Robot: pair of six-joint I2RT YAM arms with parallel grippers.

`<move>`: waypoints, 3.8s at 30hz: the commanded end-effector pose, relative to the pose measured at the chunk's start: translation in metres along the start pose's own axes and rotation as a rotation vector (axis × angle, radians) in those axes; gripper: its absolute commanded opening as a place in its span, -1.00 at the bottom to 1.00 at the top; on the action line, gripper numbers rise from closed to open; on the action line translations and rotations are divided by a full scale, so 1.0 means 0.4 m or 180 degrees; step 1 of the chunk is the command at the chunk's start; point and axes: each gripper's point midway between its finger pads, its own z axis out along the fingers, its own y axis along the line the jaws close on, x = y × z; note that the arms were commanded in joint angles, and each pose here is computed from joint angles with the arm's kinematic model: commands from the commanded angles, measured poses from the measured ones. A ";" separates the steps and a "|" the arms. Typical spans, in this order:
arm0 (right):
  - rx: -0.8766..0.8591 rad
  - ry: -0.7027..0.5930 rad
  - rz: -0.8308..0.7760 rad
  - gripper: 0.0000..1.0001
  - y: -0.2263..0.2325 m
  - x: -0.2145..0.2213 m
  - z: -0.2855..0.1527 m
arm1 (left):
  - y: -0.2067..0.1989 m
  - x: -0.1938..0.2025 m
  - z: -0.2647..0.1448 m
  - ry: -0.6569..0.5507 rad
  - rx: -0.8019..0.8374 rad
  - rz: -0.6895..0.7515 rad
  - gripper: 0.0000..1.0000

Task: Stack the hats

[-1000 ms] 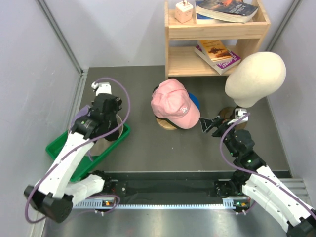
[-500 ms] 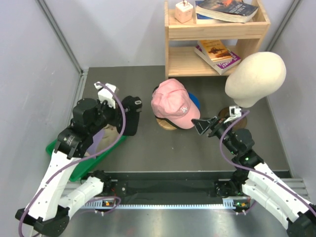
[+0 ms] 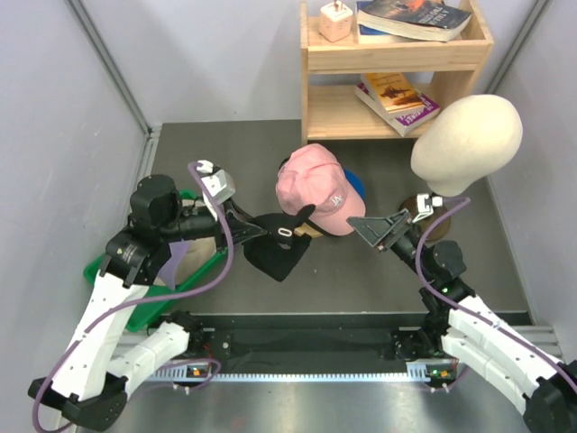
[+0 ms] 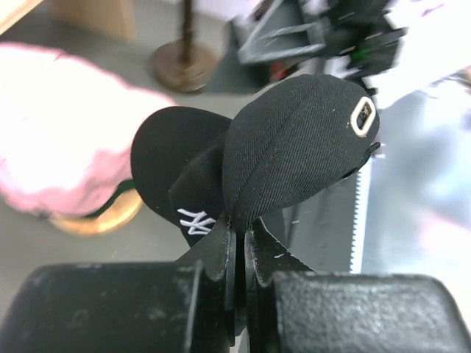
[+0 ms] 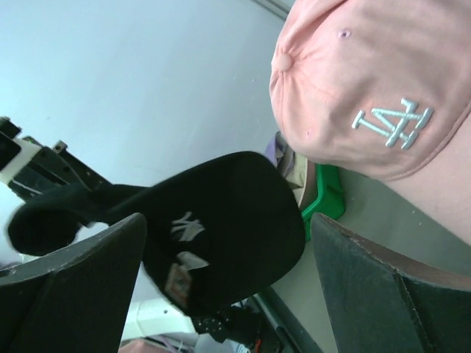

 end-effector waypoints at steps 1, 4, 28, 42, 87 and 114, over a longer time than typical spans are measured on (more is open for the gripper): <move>-0.0495 -0.0002 -0.0029 0.85 0.058 0.012 -0.020 | -0.120 -0.133 -0.032 -0.0459 0.0706 0.0483 -1.00; -0.0711 -0.0042 -0.0137 0.87 0.062 0.024 -0.041 | -0.161 -0.174 -0.051 -0.0628 0.0891 0.0561 -1.00; -0.2353 0.0359 -0.2024 0.79 0.302 0.124 0.004 | -0.224 -0.238 -0.066 -0.0778 0.1452 0.0293 -1.00; -0.2100 0.0488 -0.2143 -0.87 0.280 0.143 0.016 | -0.198 -0.213 -0.050 -0.0729 0.1316 0.0272 -1.00; 0.0141 0.0077 -0.4191 -1.00 0.318 -0.151 0.189 | 0.329 -0.251 0.051 -0.1416 -0.1583 -0.0373 0.96; 0.0957 -0.0619 -0.5433 -1.00 0.289 -0.298 0.193 | 0.654 -0.314 0.036 -0.1428 -0.3435 0.0271 0.98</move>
